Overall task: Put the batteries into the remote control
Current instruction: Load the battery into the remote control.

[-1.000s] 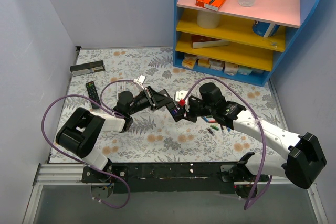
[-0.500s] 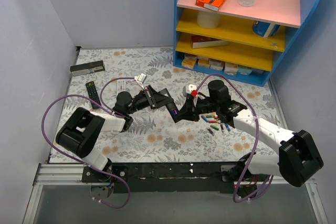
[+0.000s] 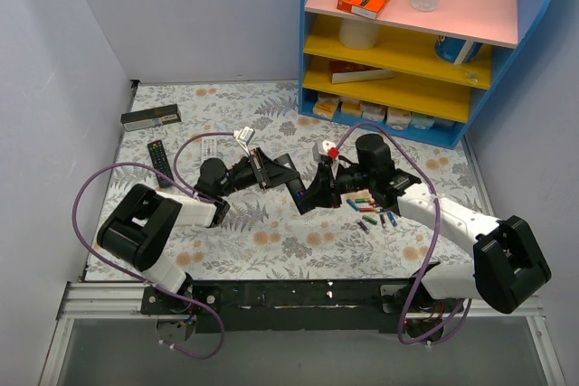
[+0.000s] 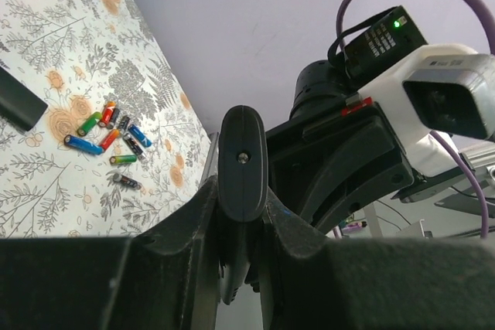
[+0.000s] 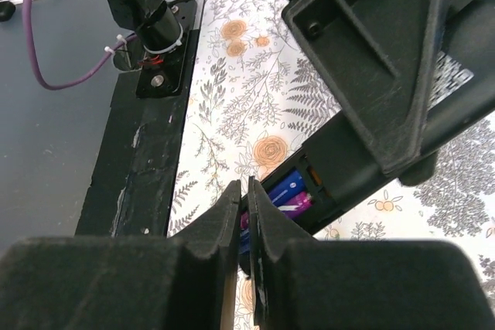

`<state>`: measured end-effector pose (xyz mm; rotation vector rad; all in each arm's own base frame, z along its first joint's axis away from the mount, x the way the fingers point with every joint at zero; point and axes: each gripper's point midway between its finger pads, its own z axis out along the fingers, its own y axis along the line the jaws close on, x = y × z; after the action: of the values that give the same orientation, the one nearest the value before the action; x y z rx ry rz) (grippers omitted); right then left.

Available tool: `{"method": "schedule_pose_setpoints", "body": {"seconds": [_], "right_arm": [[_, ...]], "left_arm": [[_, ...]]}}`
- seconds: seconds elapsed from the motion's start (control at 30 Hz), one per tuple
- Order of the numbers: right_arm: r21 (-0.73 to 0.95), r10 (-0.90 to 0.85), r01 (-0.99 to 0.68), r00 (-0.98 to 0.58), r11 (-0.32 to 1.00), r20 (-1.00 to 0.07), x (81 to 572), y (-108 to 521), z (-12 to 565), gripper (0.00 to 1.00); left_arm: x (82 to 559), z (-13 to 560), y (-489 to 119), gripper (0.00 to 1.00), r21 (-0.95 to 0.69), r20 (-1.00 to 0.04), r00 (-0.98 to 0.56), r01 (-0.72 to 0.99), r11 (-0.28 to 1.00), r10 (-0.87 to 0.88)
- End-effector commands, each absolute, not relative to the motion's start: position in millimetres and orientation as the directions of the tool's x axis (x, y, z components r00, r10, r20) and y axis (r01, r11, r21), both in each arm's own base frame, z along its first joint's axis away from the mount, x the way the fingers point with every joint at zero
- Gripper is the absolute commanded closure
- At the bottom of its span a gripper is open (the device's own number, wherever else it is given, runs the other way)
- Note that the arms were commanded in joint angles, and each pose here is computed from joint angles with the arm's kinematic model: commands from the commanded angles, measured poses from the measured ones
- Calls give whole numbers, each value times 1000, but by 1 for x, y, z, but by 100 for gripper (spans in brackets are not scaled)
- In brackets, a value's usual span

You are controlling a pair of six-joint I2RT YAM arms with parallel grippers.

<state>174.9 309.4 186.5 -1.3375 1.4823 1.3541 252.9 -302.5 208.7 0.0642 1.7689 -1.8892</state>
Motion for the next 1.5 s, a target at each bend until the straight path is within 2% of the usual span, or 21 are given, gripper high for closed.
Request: {"method": "schedule_pose_setpoints", "body": {"seconds": [0.0, 0.1, 0.13, 0.2, 0.23, 0.27, 0.43, 0.67, 1.03, 1.47], "right_arm": [[175, -229, -985, -169, -7, -959, 197, 308, 209, 84], [129, -222, -992, -124, -8, -967, 199, 307, 228, 82], [115, -221, -993, -110, -10, -969, 198, 306, 233, 79], [110, -229, -994, -105, -11, -968, 196, 305, 238, 77], [107, -234, -994, -102, -11, -967, 194, 303, 244, 75], [80, -237, -997, -73, -17, -969, 194, 302, 248, 74], [-20, -307, -999, 11, 25, -952, 194, 287, 253, 66], [-137, -416, -988, 97, 69, -904, 194, 264, 251, 62], [-238, -495, -971, 195, 23, -846, 188, 273, 240, 62], [-228, -507, -973, 205, -16, -838, 184, 282, 233, 76]], "left_arm": [[224, 282, -299, 100, -965, 16, -979, 39, -259, -205], [235, 259, -306, 100, -987, 6, -972, 32, -156, -234], [240, 244, -308, 100, -995, 42, -967, -19, -93, -250], [249, 235, -311, 100, -999, -29, -962, 37, -23, -273], [251, 224, -312, 100, -1000, -2, -960, -7, 31, -279], [255, 220, -312, 100, -997, -49, -955, 31, 66, -292], [265, 216, -315, 100, -988, -84, -951, 41, 146, -297], [268, 217, -316, 100, -985, -95, -952, 48, 166, -290], [271, 223, -318, 100, -986, -92, -953, 47, 157, -288], [271, 229, -318, 100, -988, -94, -953, 53, 147, -288]]}}
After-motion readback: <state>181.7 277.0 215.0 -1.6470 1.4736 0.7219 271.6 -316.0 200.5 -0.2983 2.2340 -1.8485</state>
